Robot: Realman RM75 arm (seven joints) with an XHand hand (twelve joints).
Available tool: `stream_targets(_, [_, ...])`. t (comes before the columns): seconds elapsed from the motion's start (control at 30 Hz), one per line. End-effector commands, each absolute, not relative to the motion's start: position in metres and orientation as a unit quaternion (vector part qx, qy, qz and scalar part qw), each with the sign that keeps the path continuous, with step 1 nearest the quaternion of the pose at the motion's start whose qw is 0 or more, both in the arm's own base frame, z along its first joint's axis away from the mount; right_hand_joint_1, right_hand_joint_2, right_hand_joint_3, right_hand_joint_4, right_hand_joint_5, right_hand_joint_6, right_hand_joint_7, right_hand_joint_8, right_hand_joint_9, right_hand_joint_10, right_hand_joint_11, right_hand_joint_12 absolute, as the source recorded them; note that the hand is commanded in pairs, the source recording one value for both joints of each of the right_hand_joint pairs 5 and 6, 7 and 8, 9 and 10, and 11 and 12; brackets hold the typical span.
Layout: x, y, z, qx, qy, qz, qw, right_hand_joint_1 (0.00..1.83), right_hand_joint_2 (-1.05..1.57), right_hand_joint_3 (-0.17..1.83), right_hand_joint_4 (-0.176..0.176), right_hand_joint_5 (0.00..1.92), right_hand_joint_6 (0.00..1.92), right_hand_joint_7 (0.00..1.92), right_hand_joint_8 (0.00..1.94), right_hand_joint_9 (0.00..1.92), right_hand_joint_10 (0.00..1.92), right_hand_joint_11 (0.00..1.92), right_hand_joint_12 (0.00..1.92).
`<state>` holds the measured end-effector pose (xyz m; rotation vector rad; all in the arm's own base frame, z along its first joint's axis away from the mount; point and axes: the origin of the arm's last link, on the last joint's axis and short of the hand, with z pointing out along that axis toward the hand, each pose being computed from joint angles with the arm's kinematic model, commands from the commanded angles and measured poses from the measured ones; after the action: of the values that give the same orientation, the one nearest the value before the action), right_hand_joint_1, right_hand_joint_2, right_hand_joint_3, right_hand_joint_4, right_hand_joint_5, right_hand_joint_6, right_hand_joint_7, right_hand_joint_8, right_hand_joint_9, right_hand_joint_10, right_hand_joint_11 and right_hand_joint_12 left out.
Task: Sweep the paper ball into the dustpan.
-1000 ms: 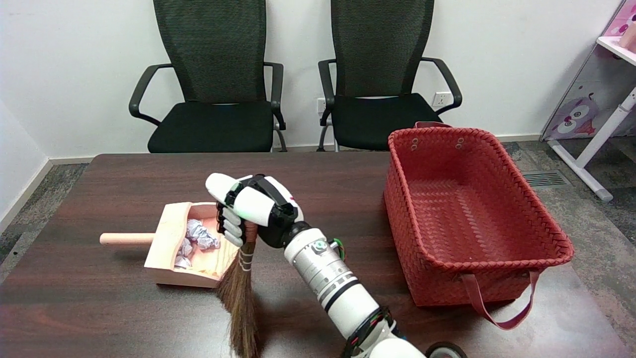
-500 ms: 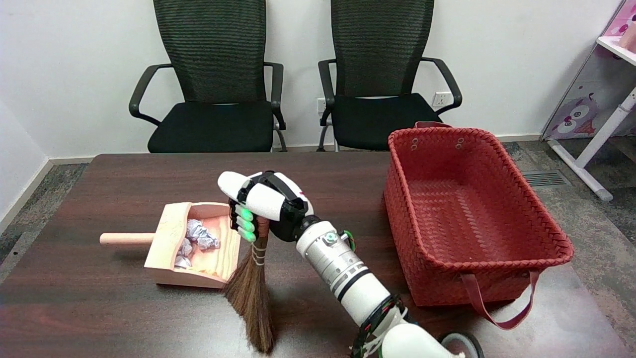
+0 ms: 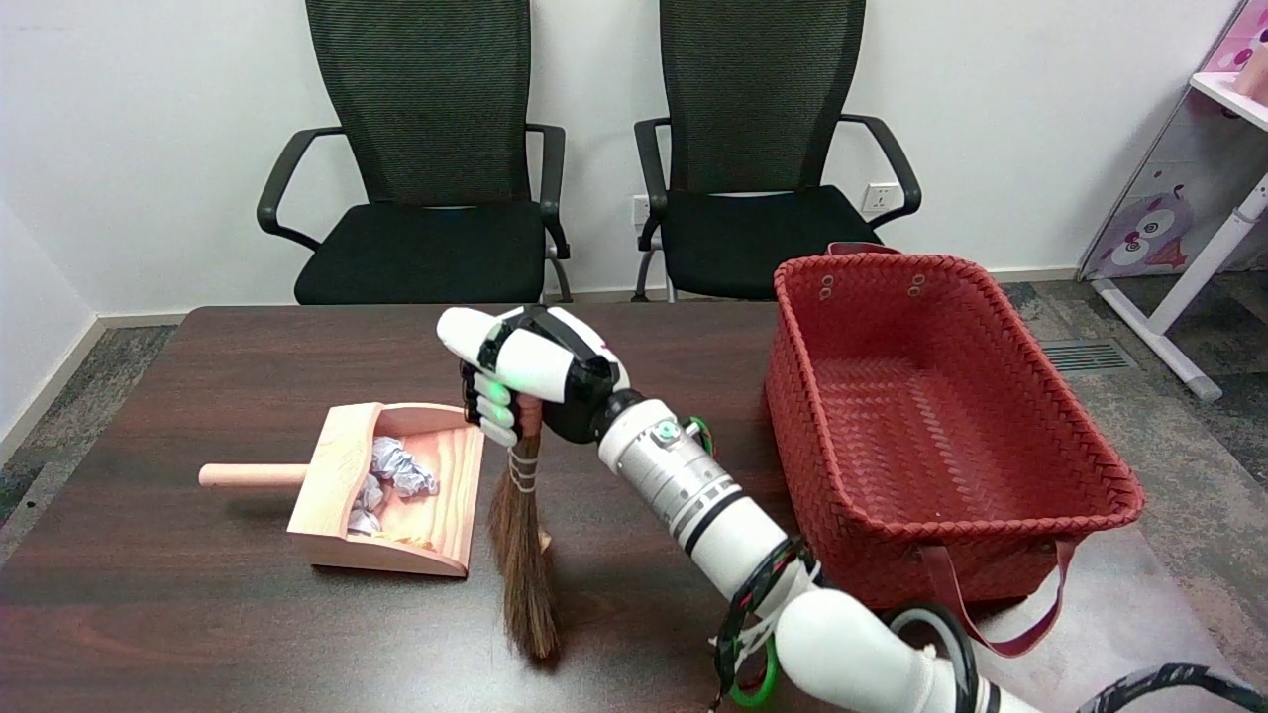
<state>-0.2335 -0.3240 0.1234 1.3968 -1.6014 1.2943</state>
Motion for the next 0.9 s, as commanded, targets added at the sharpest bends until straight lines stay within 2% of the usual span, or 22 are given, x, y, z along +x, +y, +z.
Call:
stream_targets(0.03, [-0.2, -0.339, 0.126, 0.53, -0.624, 0.507, 0.271, 1.04, 1.57, 0.92, 0.024, 1.92, 1.92, 1.92, 1.92, 1.92, 1.92, 1.92, 1.92])
stream_targets(0.2, [-0.178, -0.335, 0.13, 0.518, -0.62, 0.538, 0.24, 1.03, 1.57, 1.0, 0.023, 1.92, 1.92, 1.92, 1.92, 1.92, 1.92, 1.92, 1.92])
stream_targets(0.37, [-0.159, -0.333, 0.139, 0.525, -0.595, 0.565, 0.228, 1.04, 1.57, 1.0, 0.023, 1.92, 1.92, 1.92, 1.92, 1.92, 1.92, 1.92, 1.92])
stream_targets(0.53, [-0.134, -0.328, 0.165, 0.56, -0.54, 0.584, 0.232, 1.04, 1.57, 0.98, 0.024, 1.92, 1.92, 1.92, 1.92, 1.92, 1.92, 1.92, 1.92])
stream_targets(0.73, [-0.116, -0.315, 0.187, 0.618, -0.393, 0.594, 0.332, 1.04, 1.57, 1.06, 0.032, 1.92, 1.92, 1.92, 1.92, 1.92, 1.92, 1.92, 1.92])
stream_targets(0.9, [-0.123, -0.306, 0.186, 0.648, -0.302, 0.55, 0.432, 1.06, 1.57, 0.88, 0.033, 1.92, 1.92, 1.92, 1.92, 1.92, 1.92, 1.92, 1.92])
